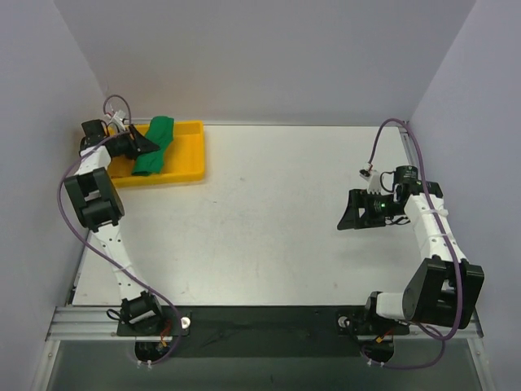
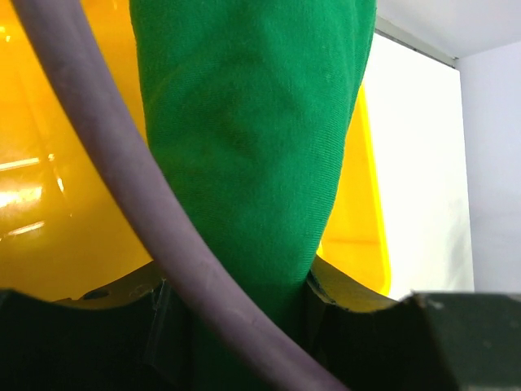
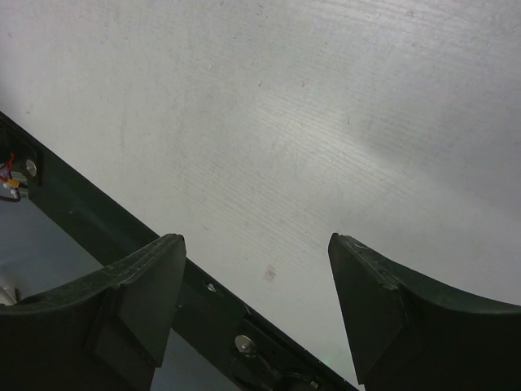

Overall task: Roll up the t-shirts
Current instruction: Place the T-shirt in the bin.

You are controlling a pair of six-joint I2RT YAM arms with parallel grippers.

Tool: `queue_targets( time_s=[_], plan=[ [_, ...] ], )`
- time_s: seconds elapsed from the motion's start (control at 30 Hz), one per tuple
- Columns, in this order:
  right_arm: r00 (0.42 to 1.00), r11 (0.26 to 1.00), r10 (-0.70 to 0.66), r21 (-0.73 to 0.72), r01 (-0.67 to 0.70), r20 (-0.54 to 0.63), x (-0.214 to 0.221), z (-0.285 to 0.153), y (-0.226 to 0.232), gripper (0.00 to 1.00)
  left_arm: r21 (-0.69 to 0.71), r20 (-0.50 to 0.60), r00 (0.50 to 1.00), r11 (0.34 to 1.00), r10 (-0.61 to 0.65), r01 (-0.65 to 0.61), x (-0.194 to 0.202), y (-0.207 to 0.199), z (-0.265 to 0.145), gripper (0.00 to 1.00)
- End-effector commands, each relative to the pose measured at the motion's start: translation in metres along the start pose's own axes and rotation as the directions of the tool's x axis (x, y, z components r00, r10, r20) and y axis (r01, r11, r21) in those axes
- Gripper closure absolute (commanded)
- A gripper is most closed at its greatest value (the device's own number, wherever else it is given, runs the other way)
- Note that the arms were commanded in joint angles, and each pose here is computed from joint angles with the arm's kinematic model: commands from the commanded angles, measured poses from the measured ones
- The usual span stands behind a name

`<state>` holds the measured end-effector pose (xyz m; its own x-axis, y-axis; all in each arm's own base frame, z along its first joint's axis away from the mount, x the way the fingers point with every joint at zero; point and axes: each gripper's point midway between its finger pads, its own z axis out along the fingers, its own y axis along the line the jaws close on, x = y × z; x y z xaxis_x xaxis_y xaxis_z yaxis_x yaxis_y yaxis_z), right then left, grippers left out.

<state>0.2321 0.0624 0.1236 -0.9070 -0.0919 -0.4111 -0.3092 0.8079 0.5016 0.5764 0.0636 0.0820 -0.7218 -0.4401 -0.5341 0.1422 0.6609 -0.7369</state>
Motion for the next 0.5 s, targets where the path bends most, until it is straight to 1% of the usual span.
queue_targets(
  time_s=[0.0, 0.1, 0.2, 0.3, 0.37, 0.47],
  plan=[
    [1.0, 1.0, 0.011, -0.001, -0.011, -0.023, 0.005, 0.0, 0.001, 0.27, -0.236, 0.094, 0.996, 0.971, 0.0, 0.023, -0.034, 0.021, -0.018, 1.0],
    [1.0, 1.0, 0.017, -0.002, -0.017, -0.025, 0.004, 0.003, -0.002, 0.27, -0.277, 0.077, 0.997, 0.96, -0.009, 0.03, -0.029, 0.028, -0.023, 1.0],
    [1.0, 1.0, 0.016, 0.005, -0.016, -0.018, -0.001, 0.006, -0.006, 0.27, -0.351, 0.064, 0.997, 0.934, -0.041, 0.061, -0.017, 0.046, -0.025, 1.0],
    [1.0, 1.0, 0.017, 0.011, -0.017, -0.018, -0.006, 0.005, -0.008, 0.27, -0.427, 0.08, 0.995, 0.9, -0.055, 0.084, -0.015, 0.062, -0.029, 1.0],
    [1.0, 1.0, 0.014, 0.022, -0.014, -0.015, -0.01, 0.004, -0.011, 0.27, -0.473, 0.098, 0.994, 0.877, -0.04, 0.082, -0.021, 0.069, -0.033, 1.0],
    [1.0, 1.0, 0.013, 0.026, -0.012, -0.017, -0.012, 0.005, -0.012, 0.27, -0.526, 0.095, 0.995, 0.848, -0.015, 0.063, -0.024, 0.077, -0.032, 1.0]
  ],
)
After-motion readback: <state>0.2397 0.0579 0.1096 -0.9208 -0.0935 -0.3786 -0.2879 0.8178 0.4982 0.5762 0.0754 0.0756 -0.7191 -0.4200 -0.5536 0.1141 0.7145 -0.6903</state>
